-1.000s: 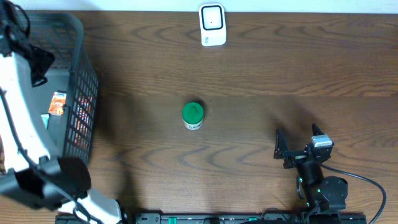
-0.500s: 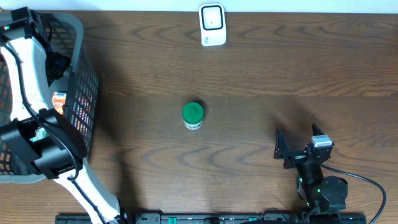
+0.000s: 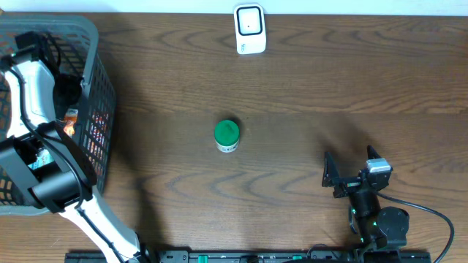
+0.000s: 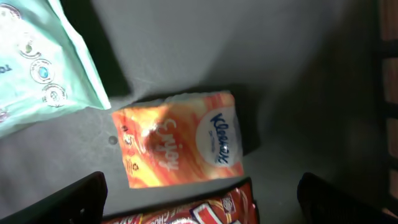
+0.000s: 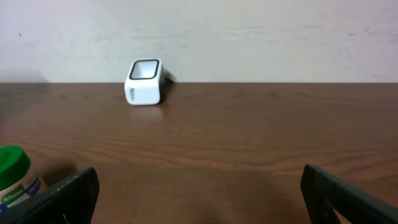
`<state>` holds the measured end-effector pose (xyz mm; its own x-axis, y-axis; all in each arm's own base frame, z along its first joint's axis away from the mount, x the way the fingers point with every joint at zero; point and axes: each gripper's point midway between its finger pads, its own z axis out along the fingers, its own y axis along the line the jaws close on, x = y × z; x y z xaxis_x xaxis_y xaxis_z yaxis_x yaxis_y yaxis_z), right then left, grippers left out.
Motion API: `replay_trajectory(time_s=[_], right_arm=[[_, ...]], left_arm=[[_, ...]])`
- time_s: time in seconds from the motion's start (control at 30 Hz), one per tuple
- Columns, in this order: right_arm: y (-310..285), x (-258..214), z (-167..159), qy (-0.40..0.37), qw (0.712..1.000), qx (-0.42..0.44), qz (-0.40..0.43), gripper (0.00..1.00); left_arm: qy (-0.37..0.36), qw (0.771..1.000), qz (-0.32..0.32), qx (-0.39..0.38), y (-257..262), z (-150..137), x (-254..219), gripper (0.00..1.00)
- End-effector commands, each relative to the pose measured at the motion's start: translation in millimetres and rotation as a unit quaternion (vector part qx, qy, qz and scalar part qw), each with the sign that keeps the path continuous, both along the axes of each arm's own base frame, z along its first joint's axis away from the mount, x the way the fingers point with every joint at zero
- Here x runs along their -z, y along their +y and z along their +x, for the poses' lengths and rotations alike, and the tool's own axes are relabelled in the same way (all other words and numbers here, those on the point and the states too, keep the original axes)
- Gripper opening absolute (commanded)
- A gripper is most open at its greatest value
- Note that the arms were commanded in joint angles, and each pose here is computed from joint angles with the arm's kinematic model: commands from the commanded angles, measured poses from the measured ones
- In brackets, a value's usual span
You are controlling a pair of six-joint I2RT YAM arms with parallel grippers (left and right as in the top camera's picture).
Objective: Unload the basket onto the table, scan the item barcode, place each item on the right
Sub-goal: 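Return the left gripper to the basket and grasp the orange tissue pack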
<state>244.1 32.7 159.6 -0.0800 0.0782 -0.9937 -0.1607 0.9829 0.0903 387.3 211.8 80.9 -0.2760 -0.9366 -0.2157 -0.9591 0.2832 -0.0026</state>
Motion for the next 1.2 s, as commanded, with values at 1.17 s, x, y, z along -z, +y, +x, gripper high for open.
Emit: replay_trajectory(time_s=[1.17], right_arm=[[0.8,1.0,-0.2,0.000,1.000,-0.001,-0.005,0.99]], left_arm=[[0.042,0.998,0.046,0.033,18.6,-26.2,57.7,0.77]])
